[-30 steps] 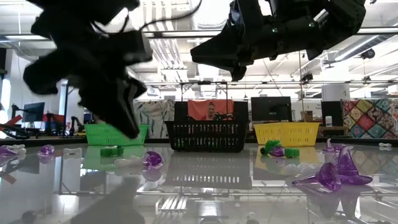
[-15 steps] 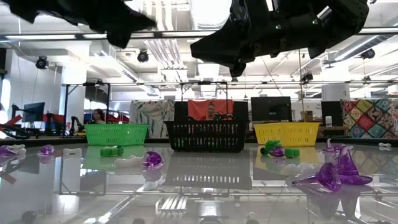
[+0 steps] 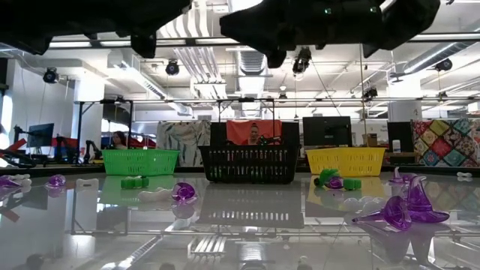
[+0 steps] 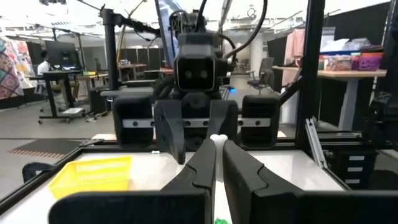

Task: Sort Halloween decoration
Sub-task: Put the white bone toy into the yellow bin

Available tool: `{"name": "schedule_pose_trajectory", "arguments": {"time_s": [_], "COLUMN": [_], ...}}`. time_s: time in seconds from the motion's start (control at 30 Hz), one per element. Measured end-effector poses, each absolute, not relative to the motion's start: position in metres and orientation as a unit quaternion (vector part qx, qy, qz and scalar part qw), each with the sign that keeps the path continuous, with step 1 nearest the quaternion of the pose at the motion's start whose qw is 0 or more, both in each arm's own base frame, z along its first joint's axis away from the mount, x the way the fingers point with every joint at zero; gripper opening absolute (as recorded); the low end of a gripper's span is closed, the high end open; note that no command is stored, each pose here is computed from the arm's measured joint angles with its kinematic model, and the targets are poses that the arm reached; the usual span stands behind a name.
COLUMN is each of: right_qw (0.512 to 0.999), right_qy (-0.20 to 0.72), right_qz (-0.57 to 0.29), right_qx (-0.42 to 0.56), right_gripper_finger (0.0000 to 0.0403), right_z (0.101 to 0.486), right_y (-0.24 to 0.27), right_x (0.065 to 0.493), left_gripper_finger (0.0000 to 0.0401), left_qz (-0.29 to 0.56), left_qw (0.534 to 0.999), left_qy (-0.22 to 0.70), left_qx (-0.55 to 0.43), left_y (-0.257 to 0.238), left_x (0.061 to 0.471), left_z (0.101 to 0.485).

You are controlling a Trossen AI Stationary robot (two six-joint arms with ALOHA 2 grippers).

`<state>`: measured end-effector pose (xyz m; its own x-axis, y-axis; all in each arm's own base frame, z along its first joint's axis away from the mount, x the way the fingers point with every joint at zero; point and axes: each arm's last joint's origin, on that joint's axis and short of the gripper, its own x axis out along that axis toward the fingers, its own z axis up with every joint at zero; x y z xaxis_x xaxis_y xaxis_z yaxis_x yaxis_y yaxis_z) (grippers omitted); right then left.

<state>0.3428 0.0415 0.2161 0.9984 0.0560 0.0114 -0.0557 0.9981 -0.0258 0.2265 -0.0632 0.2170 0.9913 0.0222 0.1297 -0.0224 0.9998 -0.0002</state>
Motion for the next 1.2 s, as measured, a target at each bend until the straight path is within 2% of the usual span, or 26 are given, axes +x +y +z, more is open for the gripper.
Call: {"name": "schedule_pose_trajectory", "arguments": {"time_s": [0.33,0.5,0.9,1.2], "right_qw": [0.999,0.998,0.995,0.994], "right_qy": [-0.015,-0.012,-0.015,-0.012], "right_qz": [0.042,0.043,0.078,0.078], "right_qx": [-0.026,-0.036,-0.056,-0.073], "right_gripper_finger": [0.0153,0.0160,0.0119,0.0034], "right_z": [0.223,0.222,0.225,0.224], "right_y": [0.044,0.044,0.047,0.047], "right_x": [0.347,0.347,0.348,0.348], "left_gripper_finger": [0.0000,0.0000,0.0000,0.0000], "left_qz": [0.016,0.021,0.025,0.022], "left_qw": [0.998,0.998,0.998,0.999], "left_qy": [-0.058,-0.057,-0.051,-0.044], "left_qx": [0.025,0.029,0.028,0.022], "left_y": [-0.071,-0.072,-0.071,-0.071], "left_x": [0.256,0.269,0.273,0.273], "left_z": [0.221,0.223,0.220,0.219]}}
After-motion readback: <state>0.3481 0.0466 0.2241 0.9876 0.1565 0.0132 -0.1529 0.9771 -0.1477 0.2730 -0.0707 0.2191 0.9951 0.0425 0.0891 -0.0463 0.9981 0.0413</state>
